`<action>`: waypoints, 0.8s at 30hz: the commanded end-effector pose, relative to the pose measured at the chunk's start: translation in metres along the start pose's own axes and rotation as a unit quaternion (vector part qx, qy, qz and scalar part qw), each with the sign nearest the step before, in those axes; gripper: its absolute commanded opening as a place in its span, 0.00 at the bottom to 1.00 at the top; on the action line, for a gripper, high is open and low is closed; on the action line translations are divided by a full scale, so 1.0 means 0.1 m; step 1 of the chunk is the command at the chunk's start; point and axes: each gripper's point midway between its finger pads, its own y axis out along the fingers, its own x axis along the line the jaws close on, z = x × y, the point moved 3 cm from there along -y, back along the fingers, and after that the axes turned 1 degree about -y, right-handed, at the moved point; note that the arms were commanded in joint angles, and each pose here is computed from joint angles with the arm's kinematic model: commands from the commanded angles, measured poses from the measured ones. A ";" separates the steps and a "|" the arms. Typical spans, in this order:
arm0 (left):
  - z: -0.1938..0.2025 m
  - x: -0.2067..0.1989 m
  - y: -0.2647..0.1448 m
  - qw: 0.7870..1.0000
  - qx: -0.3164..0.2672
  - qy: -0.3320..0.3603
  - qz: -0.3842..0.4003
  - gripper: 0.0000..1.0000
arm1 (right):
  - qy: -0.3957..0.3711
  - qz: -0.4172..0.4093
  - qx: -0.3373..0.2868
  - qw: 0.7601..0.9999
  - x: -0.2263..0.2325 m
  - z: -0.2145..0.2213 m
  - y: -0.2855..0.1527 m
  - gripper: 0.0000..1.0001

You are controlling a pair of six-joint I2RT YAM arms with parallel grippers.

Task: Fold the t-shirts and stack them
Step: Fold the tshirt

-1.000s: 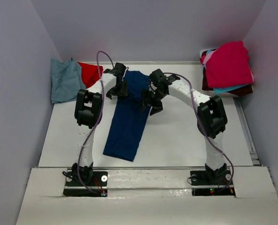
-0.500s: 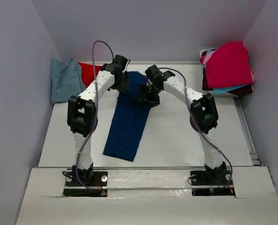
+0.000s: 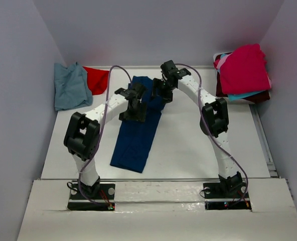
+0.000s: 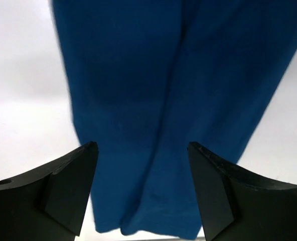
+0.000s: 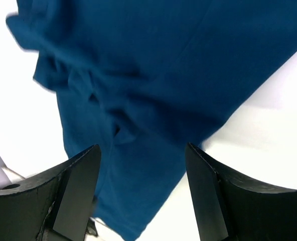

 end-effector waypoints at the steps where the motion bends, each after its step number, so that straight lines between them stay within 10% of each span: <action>1: 0.32 -0.06 -0.23 0.998 0.008 -0.037 0.049 0.83 | 0.017 -0.004 -0.020 1.000 -0.13 -0.27 0.04 0.73; 24: 1.57 -0.21 -0.13 0.986 0.159 -0.004 0.058 0.84 | 0.047 -0.043 -0.037 0.997 -0.55 -0.65 0.59 0.73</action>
